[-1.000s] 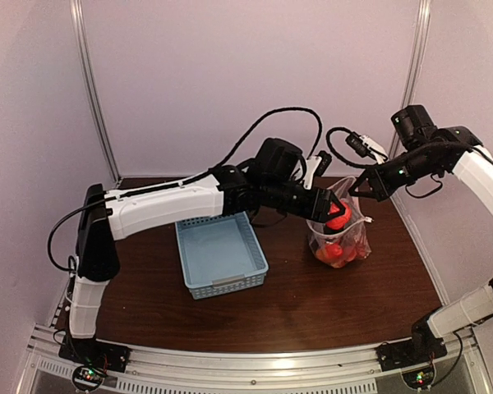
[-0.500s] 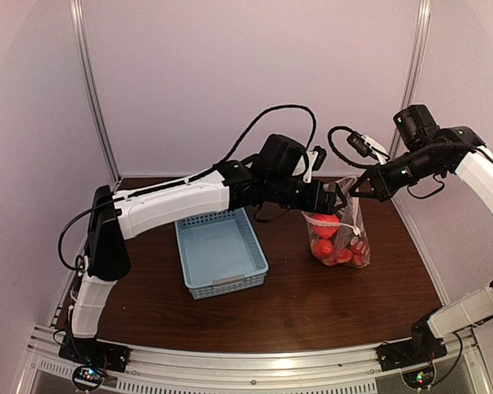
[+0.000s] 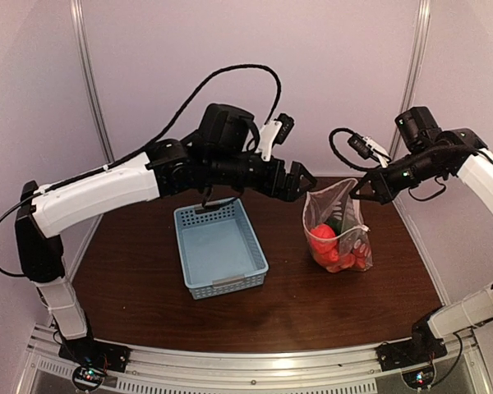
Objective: Place the food in the zip-top bag and seal the zipper
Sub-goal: Place the fake fruit in the zipper food storage bag, then pass from the right arm to the left
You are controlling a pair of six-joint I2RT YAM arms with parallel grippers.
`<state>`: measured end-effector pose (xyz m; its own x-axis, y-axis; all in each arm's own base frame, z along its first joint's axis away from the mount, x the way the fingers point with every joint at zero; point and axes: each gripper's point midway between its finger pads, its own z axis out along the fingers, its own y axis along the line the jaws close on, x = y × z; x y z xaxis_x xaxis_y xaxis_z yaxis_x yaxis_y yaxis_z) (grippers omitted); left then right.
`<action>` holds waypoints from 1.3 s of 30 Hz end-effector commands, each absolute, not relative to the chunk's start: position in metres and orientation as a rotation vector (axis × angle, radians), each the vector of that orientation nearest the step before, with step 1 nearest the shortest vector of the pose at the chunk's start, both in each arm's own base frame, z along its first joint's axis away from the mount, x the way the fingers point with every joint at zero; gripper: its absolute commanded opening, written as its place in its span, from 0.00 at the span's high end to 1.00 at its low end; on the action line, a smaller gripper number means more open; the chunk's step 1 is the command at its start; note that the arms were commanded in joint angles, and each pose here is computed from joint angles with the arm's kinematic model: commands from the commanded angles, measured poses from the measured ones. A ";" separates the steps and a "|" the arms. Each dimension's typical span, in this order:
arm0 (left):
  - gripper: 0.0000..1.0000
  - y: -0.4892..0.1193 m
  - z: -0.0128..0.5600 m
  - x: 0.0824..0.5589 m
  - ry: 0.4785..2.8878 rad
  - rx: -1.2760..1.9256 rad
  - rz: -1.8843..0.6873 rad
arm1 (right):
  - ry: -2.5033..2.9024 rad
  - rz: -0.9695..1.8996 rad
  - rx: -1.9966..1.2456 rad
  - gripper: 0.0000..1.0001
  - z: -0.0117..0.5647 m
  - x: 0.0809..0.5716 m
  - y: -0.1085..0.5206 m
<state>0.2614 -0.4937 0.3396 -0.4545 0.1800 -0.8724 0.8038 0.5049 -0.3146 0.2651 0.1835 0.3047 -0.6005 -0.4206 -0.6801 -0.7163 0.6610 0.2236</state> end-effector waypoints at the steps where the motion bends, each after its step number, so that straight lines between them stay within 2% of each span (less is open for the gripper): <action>1: 0.04 -0.489 0.289 0.265 2.005 0.873 -0.856 | 2.229 0.688 -0.899 1.00 0.312 0.258 0.187; 8: 0.14 -0.515 0.254 0.271 2.134 0.747 -0.995 | 2.259 0.697 -0.908 1.00 0.298 0.257 0.187; 11: 0.24 -0.527 0.249 0.281 2.145 0.699 -1.050 | 2.259 0.694 -0.912 1.00 0.297 0.256 0.187; 13: 0.37 -0.533 0.246 0.290 2.152 0.673 -1.084 | 2.261 0.691 -0.915 1.00 0.297 0.255 0.186; 15: 0.60 -0.542 0.245 0.291 2.145 0.682 -1.150 | 2.260 0.683 -0.927 1.00 0.300 0.255 0.185; 17: 0.91 -0.548 0.255 0.287 2.129 0.686 -1.225 | 2.273 0.660 -0.954 1.00 0.303 0.254 0.183; 18: 1.00 -0.550 0.263 0.282 2.118 0.693 -1.269 | 2.280 0.642 -0.977 1.00 0.307 0.253 0.181; 24: 1.00 -0.529 0.327 0.224 2.076 0.604 -1.412 | 2.185 0.503 -1.039 1.00 0.343 0.251 0.162; 29: 1.00 -0.511 0.305 0.227 2.139 0.346 -1.540 | 2.143 0.501 -1.039 0.81 0.349 0.254 0.163; 31: 1.00 -0.515 0.298 0.228 2.121 0.256 -1.677 | 2.159 0.524 -1.032 0.73 0.343 0.254 0.163; 34: 1.00 -0.524 0.297 0.229 2.087 0.172 -1.820 | 2.177 0.546 -1.044 0.67 0.333 0.245 0.158; 38: 1.00 -0.528 0.310 0.236 2.032 0.116 -1.858 | 2.119 0.525 -1.088 0.61 0.329 0.219 0.143; 39: 1.00 -0.528 0.313 0.238 2.023 0.111 -1.847 | 2.089 0.509 -1.105 0.56 0.329 0.210 0.141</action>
